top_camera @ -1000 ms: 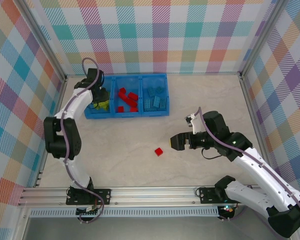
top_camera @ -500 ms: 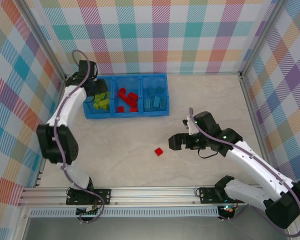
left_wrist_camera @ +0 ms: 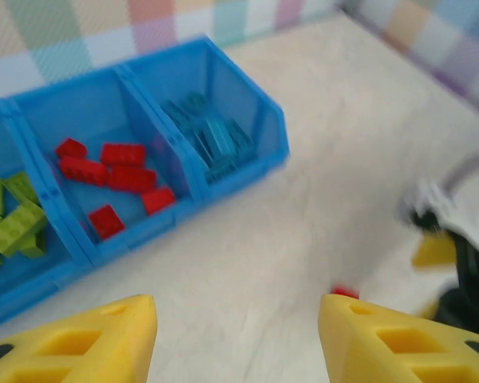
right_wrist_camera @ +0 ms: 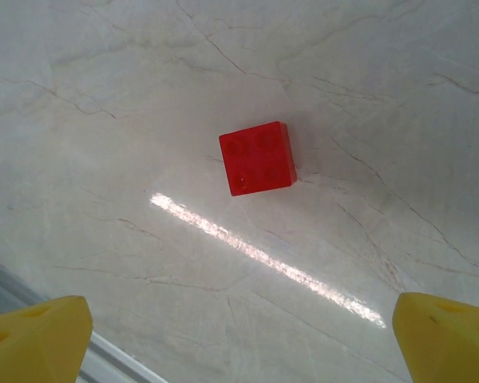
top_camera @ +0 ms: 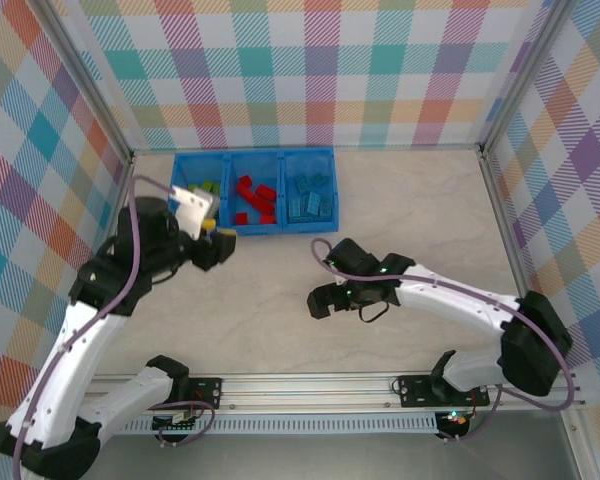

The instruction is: Sort the legos into containers by color

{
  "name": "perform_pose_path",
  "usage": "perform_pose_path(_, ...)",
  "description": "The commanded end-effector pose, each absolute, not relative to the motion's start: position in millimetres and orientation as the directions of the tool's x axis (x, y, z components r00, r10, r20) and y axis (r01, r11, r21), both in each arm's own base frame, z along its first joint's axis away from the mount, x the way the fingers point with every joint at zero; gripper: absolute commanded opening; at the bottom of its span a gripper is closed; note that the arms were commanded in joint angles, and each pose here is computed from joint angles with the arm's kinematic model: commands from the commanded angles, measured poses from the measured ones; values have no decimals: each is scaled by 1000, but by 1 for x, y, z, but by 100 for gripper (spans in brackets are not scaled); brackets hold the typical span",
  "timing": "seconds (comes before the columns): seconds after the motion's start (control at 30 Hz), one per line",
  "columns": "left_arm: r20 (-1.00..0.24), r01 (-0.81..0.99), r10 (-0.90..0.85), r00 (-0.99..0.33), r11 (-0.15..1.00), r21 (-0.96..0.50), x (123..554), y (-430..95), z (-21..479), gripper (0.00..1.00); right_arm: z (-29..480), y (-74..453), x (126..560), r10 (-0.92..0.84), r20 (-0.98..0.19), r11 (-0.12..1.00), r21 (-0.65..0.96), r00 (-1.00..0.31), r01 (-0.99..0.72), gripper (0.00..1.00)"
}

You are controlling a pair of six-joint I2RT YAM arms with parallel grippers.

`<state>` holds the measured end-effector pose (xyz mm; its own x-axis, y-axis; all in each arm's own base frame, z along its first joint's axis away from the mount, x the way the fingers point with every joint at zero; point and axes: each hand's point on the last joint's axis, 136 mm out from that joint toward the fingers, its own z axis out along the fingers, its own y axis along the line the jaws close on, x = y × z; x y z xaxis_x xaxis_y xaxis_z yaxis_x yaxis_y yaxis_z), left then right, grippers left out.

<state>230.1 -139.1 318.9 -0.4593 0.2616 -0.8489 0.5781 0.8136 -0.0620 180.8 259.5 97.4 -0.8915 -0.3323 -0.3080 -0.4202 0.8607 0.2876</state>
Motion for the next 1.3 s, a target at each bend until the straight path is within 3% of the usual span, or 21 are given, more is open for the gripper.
perform_pose_path(0.0,-795,789,491,-357,614,24,177,-149,273,58,99,273,200,-341,-378,877,201,-861,-436,95)
perform_pose_path(0.1,-799,916,569,-195,396,59,131,-158,241,58,87,281,205,-379,-379,877,144,-844,-459,91)
perform_pose_path(0.23,-801,946,573,-172,323,28,110,-160,223,62,70,290,208,-429,-368,867,87,-825,-490,86)
perform_pose_path(0.53,-735,957,666,-129,279,85,116,-160,201,86,29,291,213,-464,-322,870,8,-825,-493,69)
perform_pose_path(0.67,-719,966,686,-112,243,82,118,-166,192,92,20,292,213,-469,-309,868,11,-827,-496,46)
perform_pose_path(0.93,-688,975,724,-56,187,118,118,-171,177,95,32,296,214,-462,-344,864,33,-817,-502,27)
perform_pose_path(1.07,-724,972,689,-40,195,132,124,-179,184,99,62,302,218,-438,-416,858,70,-797,-508,25)
perform_pose_path(1.27,-851,905,517,-94,401,144,165,-194,207,100,147,340,252,-392,-643,812,96,-658,-576,23)
